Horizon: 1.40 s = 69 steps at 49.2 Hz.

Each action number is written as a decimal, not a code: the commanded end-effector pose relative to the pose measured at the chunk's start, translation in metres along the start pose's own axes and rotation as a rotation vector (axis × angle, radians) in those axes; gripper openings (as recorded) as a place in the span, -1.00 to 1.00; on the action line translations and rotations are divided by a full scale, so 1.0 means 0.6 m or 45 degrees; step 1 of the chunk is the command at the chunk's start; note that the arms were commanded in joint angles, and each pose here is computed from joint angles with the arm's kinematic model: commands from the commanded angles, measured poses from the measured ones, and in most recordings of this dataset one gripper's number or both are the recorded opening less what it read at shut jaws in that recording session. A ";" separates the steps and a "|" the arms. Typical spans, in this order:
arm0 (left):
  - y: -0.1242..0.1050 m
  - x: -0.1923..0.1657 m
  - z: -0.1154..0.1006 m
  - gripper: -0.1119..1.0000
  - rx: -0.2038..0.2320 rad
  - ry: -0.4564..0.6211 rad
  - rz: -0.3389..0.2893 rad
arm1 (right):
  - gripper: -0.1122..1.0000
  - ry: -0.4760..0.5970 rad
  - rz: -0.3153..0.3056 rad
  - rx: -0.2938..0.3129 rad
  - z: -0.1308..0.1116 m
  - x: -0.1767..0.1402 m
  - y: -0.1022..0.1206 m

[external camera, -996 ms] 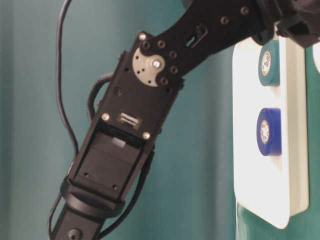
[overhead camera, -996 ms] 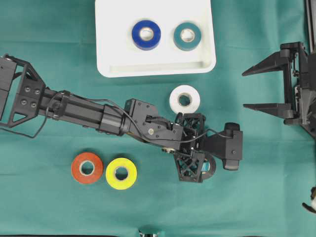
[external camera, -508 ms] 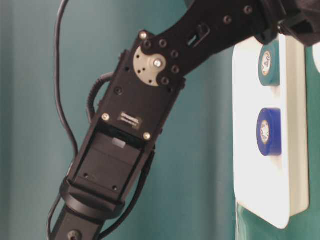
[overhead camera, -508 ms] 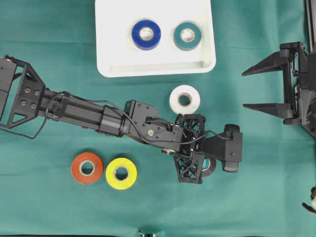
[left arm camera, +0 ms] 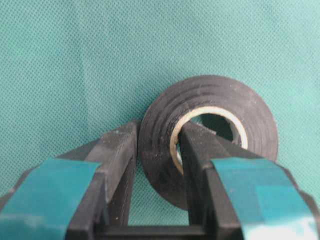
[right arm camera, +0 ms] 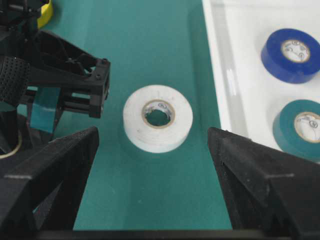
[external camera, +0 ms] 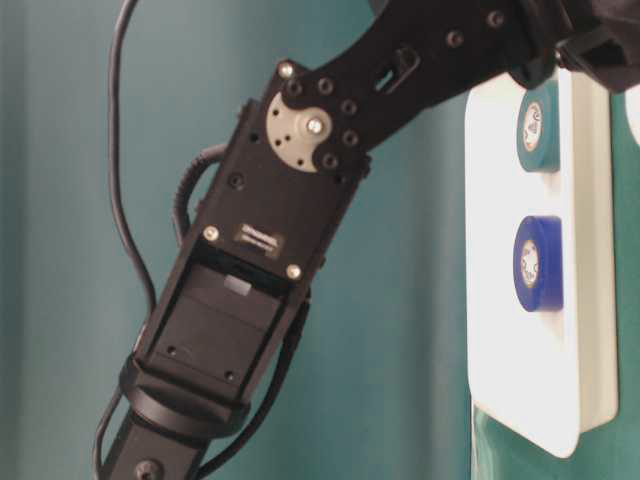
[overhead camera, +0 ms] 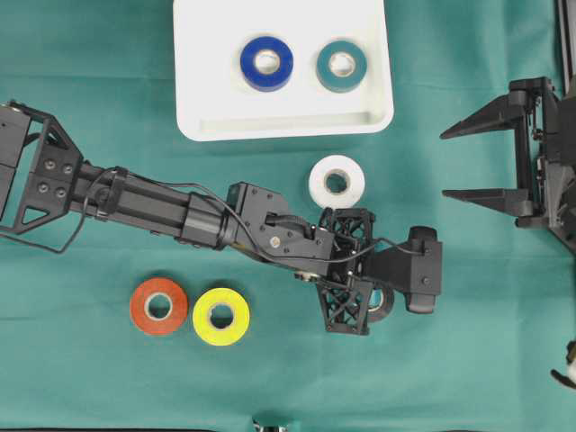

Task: Pick up the tape from a random location and place it into the white case.
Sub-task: 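Lower the left gripper and close it on the black roll's core, then lift the black roll and carry it to the white tray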

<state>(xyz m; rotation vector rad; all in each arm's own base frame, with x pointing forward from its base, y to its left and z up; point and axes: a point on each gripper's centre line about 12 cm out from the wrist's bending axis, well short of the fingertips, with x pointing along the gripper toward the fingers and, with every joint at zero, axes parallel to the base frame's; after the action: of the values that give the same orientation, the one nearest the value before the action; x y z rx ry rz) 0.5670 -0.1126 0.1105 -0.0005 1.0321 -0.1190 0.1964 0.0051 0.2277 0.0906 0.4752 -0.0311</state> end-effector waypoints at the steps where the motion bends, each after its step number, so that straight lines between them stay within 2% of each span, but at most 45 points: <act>1: -0.011 -0.036 0.026 -0.42 0.002 -0.057 -0.016 | 0.76 -0.013 0.003 -0.005 0.006 0.001 0.001; 13: -0.017 -0.106 0.058 -0.42 0.012 -0.127 -0.024 | 0.76 -0.011 0.002 -0.003 0.006 0.001 0.001; 37: -0.021 -0.297 0.106 -0.42 0.020 -0.263 -0.037 | 0.76 -0.011 0.001 -0.005 0.007 0.001 0.001; 55: -0.022 -0.368 0.128 -0.42 0.022 -0.294 -0.038 | 0.76 -0.013 0.000 -0.002 0.007 0.001 0.000; 69: -0.024 -0.411 0.147 -0.42 0.050 -0.345 -0.040 | 0.76 -0.010 0.001 -0.003 0.007 0.001 0.001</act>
<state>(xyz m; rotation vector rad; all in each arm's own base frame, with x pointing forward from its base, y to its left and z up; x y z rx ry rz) 0.5266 -0.1088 0.3233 0.0105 0.8535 -0.1555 0.1962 0.0051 0.2271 0.0905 0.4767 -0.0312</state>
